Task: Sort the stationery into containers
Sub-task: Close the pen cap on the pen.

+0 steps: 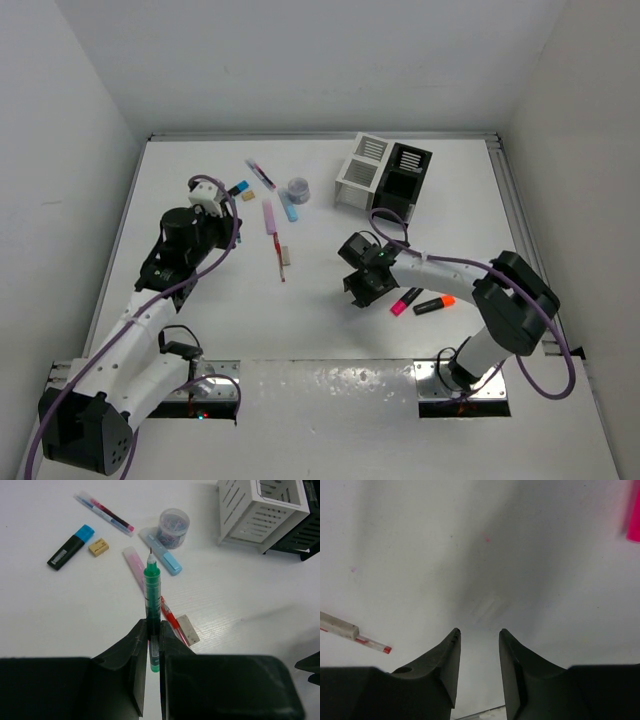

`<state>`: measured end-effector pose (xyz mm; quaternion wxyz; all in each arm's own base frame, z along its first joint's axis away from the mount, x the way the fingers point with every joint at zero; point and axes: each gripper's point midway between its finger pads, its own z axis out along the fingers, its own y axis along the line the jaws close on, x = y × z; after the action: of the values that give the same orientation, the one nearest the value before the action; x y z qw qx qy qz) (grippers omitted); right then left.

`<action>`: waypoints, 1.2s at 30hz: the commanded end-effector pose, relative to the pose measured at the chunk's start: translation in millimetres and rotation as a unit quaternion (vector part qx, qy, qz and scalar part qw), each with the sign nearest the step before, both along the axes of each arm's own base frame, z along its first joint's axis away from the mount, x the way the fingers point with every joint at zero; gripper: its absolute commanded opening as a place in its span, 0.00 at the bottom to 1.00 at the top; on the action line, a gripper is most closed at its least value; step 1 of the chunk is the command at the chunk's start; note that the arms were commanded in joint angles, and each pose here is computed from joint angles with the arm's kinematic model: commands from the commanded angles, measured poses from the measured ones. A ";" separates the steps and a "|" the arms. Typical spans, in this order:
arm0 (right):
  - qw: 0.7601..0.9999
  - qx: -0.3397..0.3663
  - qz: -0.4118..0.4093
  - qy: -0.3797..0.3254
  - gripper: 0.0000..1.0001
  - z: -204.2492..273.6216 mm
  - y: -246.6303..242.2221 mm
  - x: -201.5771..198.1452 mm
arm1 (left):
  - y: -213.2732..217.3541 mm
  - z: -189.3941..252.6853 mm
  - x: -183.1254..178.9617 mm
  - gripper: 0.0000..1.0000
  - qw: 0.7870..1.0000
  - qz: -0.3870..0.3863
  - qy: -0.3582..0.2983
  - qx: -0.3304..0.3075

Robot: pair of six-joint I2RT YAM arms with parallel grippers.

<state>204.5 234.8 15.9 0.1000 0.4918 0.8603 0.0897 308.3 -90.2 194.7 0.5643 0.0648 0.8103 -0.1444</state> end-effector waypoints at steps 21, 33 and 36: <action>0.995 -0.029 -0.083 0.050 0.15 -36.0 -10.8 -4.0 | 9.2 11.9 3.6 0.00 0.999 0.025 -0.027 -0.005; 0.977 -0.033 0.147 -0.152 0.00 16.0 16.6 72.3 | -12.5 10.1 -3.3 0.00 0.998 -0.055 -0.027 0.004; 0.911 -0.076 0.298 -0.275 0.00 81.0 41.2 112.4 | -41.1 19.1 -17.2 0.00 0.984 -0.169 -0.049 0.016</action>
<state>248.5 238.2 4.5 0.1789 0.3290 0.9220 0.0984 300.6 -103.3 191.1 0.5576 0.1181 0.8047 -0.1662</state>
